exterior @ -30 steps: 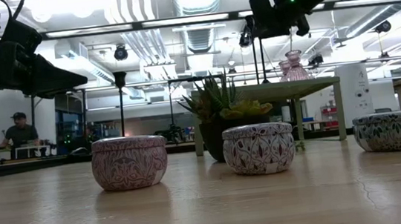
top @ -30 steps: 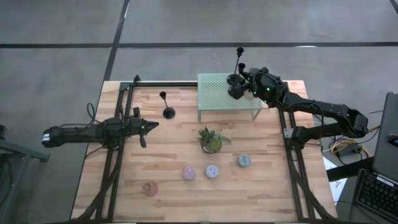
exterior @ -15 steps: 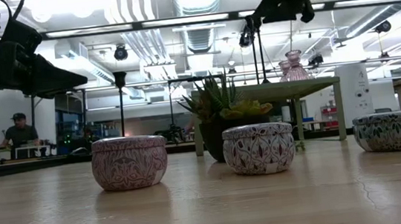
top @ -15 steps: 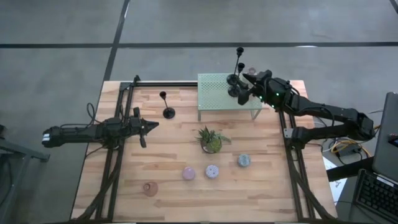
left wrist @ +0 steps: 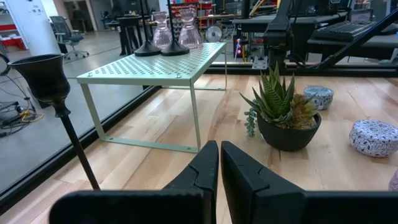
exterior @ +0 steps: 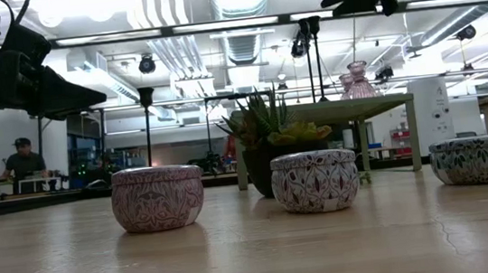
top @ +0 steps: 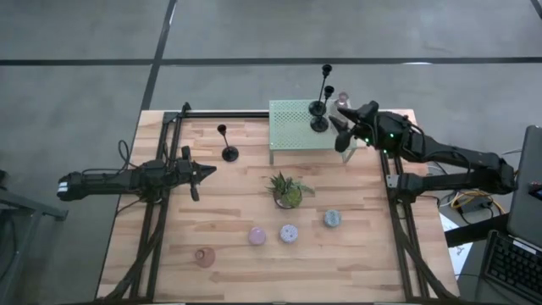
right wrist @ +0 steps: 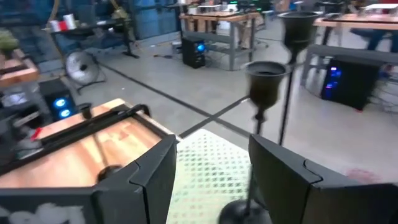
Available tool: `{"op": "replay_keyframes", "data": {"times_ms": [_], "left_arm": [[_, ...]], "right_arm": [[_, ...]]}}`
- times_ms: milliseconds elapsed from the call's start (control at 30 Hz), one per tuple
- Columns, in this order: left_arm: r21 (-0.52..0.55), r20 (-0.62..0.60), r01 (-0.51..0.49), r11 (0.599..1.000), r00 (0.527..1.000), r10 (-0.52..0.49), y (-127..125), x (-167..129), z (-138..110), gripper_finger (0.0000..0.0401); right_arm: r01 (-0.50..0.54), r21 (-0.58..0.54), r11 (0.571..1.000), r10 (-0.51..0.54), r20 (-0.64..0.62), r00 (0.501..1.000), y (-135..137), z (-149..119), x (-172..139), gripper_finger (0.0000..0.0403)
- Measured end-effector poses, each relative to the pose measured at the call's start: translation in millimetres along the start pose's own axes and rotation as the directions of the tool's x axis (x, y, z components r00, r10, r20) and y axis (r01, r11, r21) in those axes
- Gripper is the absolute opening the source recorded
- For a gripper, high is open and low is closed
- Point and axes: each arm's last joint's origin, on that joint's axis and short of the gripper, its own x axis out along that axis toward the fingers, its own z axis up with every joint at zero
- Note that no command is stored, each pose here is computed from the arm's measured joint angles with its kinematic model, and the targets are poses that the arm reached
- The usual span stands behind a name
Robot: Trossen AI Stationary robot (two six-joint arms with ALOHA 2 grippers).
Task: Pick & Place candle stick holders
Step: Put the black candle holder on the shelf
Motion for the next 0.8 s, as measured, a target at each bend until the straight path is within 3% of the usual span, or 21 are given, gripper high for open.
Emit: {"op": "replay_keyframes", "data": {"times_ms": [233, 433, 567, 733, 800], "left_arm": [[0.000, 0.000, 0.000, 1.000, 1.000, 0.000, 0, 0, 0, 0.0023], [0.000, 0.000, 0.000, 1.000, 1.000, 0.000, 0, 0, 0, 0.0023], [0.000, 0.000, 0.000, 1.000, 1.000, 0.000, 0, 0, 0, 0.0023], [0.000, 0.000, 0.000, 1.000, 1.000, 0.000, 0, 0, 0, 0.0023], [0.000, 0.000, 0.000, 1.000, 1.000, 0.000, 0, 0, 0, 0.0023]], "right_arm": [[-0.103, 0.014, 0.995, 0.103, -0.043, 0.994, 16, -9, -11, 0.0194], [-0.299, -0.015, 0.954, 0.295, -0.132, 0.946, 49, -28, -16, 0.0176], [-0.408, -0.056, 0.911, 0.390, -0.197, 0.899, 75, -46, -20, 0.0123], [-0.505, -0.089, 0.858, 0.465, -0.283, 0.839, 98, -73, -24, 0.0024], [-0.522, -0.092, 0.848, 0.472, -0.315, 0.823, 101, -85, -23, 0.0015]]}}
